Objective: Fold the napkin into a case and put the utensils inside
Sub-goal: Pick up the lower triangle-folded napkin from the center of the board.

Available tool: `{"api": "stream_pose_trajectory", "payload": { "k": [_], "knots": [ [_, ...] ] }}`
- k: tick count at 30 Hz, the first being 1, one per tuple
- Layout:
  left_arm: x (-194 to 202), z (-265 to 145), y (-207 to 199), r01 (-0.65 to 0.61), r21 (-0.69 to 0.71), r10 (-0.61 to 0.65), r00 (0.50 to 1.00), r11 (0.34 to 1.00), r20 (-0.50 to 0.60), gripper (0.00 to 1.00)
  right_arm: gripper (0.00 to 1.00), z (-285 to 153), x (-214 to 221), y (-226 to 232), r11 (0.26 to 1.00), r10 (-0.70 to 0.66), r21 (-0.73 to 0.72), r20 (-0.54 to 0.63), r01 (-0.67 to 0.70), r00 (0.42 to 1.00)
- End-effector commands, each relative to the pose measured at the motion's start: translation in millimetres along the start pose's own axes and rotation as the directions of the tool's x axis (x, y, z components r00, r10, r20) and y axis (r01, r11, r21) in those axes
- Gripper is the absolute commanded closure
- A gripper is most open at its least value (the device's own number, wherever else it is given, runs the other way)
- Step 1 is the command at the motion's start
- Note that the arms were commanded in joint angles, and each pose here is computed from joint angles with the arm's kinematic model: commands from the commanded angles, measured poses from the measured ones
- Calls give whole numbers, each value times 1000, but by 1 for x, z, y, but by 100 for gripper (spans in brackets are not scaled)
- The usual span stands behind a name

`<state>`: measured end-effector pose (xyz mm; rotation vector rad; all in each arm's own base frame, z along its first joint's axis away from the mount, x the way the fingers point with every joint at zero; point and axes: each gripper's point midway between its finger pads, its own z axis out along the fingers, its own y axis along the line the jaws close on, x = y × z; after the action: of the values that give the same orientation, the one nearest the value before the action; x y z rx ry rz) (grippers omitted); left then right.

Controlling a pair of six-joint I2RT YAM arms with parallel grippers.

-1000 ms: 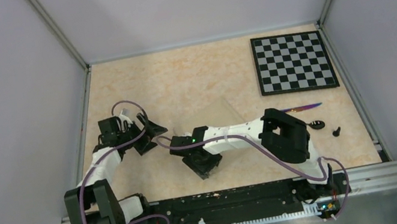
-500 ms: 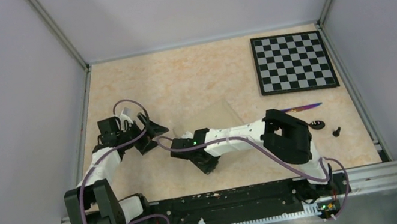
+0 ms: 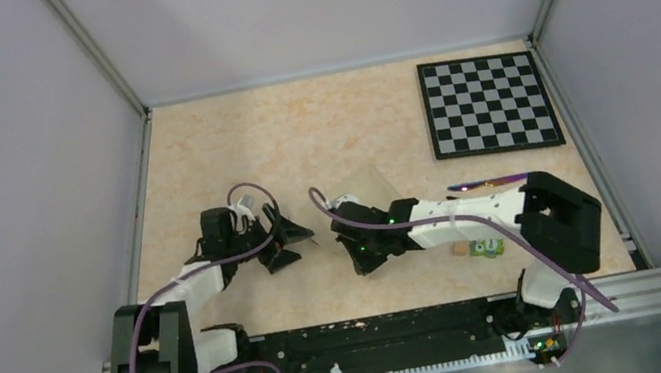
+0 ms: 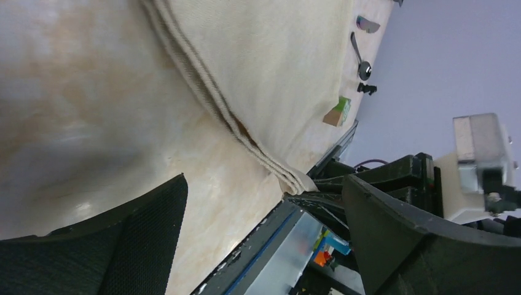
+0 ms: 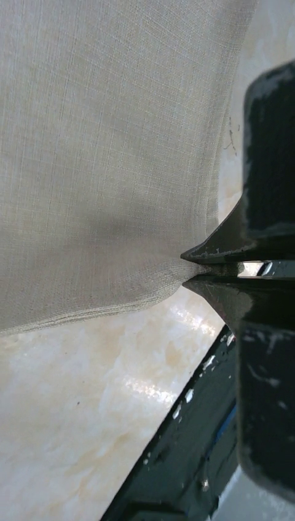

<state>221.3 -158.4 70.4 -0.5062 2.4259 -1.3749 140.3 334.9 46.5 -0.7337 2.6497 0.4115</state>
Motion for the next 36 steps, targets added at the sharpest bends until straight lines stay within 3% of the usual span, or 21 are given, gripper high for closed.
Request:
{"api": "stream_pose_trajectory", "payload": {
  "k": [1, 8, 13, 23, 33, 35, 36],
  "knots": [
    [-7, 18, -25, -11, 69, 8, 999, 998, 42, 1, 100, -22, -32, 20, 971, 144, -209, 127, -115, 981],
    [-15, 31, -12, 69, 43, -73, 992, 997, 99, 2, 100, -43, -41, 11, 943, 218, -291, 184, -159, 959],
    [-35, 42, -1, 54, -4, -53, 987, 999, 152, 22, 100, -45, -40, 6, 935, 234, -311, 187, -169, 954],
    [-59, 62, 20, 32, -97, -15, 985, 995, 171, 37, 100, -46, -37, 2, 930, 233, -331, 193, -161, 953],
    [-82, 61, 29, -34, -237, 79, 980, 971, 181, 74, 100, -31, -21, 9, 909, 212, -395, 161, -134, 964],
    [-86, 58, 33, -31, -280, 84, 980, 959, 178, 95, 100, -27, -17, 11, 907, 194, -405, 153, -118, 969],
    [-92, 54, 33, -31, -308, 93, 978, 951, 188, 100, 100, -26, -15, 13, 904, 179, -415, 147, -104, 973]
  ]
}}
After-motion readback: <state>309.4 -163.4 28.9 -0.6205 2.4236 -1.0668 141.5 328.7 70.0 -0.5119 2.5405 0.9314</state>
